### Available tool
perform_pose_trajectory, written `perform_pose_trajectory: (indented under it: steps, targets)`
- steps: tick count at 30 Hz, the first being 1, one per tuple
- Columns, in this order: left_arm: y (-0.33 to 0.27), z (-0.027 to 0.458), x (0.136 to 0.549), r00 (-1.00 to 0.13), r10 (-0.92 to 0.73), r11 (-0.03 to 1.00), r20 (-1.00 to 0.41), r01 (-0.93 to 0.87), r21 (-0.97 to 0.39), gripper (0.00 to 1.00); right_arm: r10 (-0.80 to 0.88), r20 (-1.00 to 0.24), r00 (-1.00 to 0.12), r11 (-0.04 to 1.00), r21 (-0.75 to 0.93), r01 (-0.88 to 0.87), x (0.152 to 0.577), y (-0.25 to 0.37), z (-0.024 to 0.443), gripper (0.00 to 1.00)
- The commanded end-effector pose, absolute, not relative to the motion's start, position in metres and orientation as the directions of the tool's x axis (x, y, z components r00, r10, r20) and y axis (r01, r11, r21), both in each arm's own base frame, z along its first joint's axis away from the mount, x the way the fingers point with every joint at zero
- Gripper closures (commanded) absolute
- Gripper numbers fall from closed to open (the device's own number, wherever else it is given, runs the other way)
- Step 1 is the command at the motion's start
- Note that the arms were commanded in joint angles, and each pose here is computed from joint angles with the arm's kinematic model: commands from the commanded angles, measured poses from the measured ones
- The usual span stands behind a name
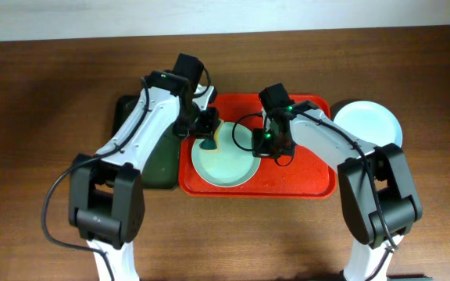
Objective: Clean dirty plates on tray and stack at the side
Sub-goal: 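Scrub the yellow residue on the blue plate with the left-held sponge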
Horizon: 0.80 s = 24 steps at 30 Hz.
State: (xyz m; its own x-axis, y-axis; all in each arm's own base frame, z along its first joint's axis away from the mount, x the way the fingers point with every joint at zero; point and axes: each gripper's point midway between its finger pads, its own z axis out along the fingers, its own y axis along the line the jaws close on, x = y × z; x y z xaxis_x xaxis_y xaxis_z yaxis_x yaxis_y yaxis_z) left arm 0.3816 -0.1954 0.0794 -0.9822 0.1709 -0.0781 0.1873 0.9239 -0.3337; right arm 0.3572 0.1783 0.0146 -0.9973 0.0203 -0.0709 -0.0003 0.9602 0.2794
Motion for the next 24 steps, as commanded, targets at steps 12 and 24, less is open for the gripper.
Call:
perform_pose_trajectory:
  steps: [12,24]
  targets:
    - [-0.183,0.004,0.398,-0.989,0.146,0.968,-0.026,0.148,-0.202,1.0,0.013,-0.068,-0.998,0.958,0.288,-0.007,0.356,0.184,0.015,0.96]
    - [-0.213,-0.028,0.388,-0.992,0.115,0.944,0.053,0.093,-0.318,1.0,0.013,-0.065,-0.998,0.958,0.287,-0.006,0.355,0.184,0.015,0.96]
